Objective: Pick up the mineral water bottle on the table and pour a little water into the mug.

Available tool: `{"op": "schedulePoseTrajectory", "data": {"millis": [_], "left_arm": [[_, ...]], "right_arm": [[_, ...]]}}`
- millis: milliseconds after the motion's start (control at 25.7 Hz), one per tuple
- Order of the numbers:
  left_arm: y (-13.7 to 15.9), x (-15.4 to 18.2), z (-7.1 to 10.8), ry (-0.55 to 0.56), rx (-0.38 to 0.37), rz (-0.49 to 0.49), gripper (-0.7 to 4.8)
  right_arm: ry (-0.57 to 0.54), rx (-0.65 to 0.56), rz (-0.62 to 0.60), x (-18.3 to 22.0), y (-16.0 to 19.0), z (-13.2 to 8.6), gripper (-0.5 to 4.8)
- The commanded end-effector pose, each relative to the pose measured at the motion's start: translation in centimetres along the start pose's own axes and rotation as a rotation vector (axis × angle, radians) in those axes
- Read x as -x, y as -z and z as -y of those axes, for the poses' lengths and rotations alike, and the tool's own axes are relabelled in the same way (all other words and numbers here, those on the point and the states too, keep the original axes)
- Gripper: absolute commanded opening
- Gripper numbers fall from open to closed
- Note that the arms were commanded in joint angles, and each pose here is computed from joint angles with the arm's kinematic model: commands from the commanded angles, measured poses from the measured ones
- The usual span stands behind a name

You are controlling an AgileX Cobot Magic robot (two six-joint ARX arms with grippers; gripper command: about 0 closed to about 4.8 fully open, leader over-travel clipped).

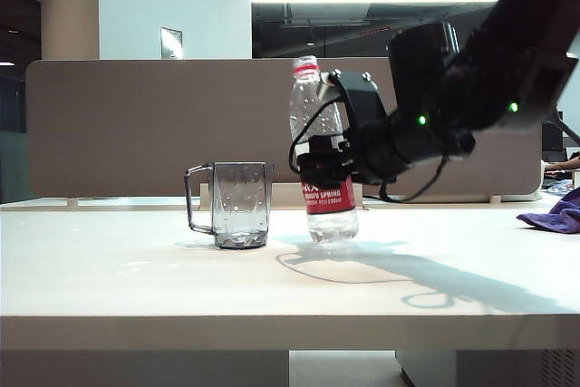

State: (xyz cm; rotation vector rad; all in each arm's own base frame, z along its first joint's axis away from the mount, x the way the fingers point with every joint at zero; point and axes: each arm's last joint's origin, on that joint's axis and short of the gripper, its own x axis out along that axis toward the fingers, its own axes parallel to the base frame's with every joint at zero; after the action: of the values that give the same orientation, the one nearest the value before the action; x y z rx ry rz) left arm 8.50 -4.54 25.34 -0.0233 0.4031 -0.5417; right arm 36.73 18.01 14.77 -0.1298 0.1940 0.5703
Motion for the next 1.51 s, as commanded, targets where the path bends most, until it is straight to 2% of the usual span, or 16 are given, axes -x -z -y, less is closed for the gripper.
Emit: {"op": "schedulePoseTrajectory", "data": {"millis": [39,194,388,544,583,621,777,816,1088,1360,1398,1437,1476,1515], "left_arm": [[-0.2,0.1,0.0,0.002,-0.009,0.011,-0.05],[-0.2,0.1,0.0,0.002,-0.009,0.012,-0.05],[-0.2,0.1,0.0,0.002,-0.009,0.012,-0.05],[-0.2,0.1,0.0,0.002,-0.009,0.012,-0.05],[-0.2,0.1,0.0,0.002,-0.009,0.012,-0.05],[-0.2,0.1,0.0,0.002,-0.009,0.011,-0.05],[-0.2,0.1,0.0,0.002,-0.009,0.012,-0.05],[-0.2,0.1,0.0,0.002,-0.009,0.011,-0.05],[-0.2,0.1,0.0,0.002,-0.009,0.012,-0.05],[-0.2,0.1,0.0,0.002,-0.009,0.012,-0.05],[-0.2,0.1,0.0,0.002,-0.009,0.012,-0.05],[-0.2,0.1,0.0,0.002,-0.009,0.012,-0.05],[-0.2,0.1,0.0,0.002,-0.009,0.012,-0.05],[-0.2,0.1,0.0,0.002,-0.009,0.011,-0.05]], "right_arm": [[-0.002,-0.106,0.098,0.2,-0.3,-0.1,2.52],[-0.028,-0.149,0.128,0.1,0.5,-0.2,2.52],[-0.046,-0.161,0.099,-0.1,1.4,-0.3,2.53],[-0.059,-0.162,0.091,-0.2,1.7,-0.4,2.75],[-0.077,-0.160,0.093,-0.1,1.6,-0.4,3.24],[-0.076,-0.161,0.093,-0.1,1.6,-0.4,4.00],[-0.076,-0.161,0.091,-0.1,1.7,-0.4,4.53],[-0.076,-0.161,0.091,-0.1,1.7,-0.4,4.79],[-0.062,-0.185,0.072,1.2,2.0,-0.6,4.79],[-0.020,-0.180,0.075,7.1,2.2,-1.1,4.79],[-0.020,-0.181,0.068,7.9,2.2,-1.2,4.20],[-0.020,-0.181,0.064,8.8,2.1,-1.3,3.07],[-0.020,-0.180,0.073,10.3,1.9,-1.5,1.29],[-0.019,-0.179,0.081,11.2,1.8,-1.6,0.41]]}}
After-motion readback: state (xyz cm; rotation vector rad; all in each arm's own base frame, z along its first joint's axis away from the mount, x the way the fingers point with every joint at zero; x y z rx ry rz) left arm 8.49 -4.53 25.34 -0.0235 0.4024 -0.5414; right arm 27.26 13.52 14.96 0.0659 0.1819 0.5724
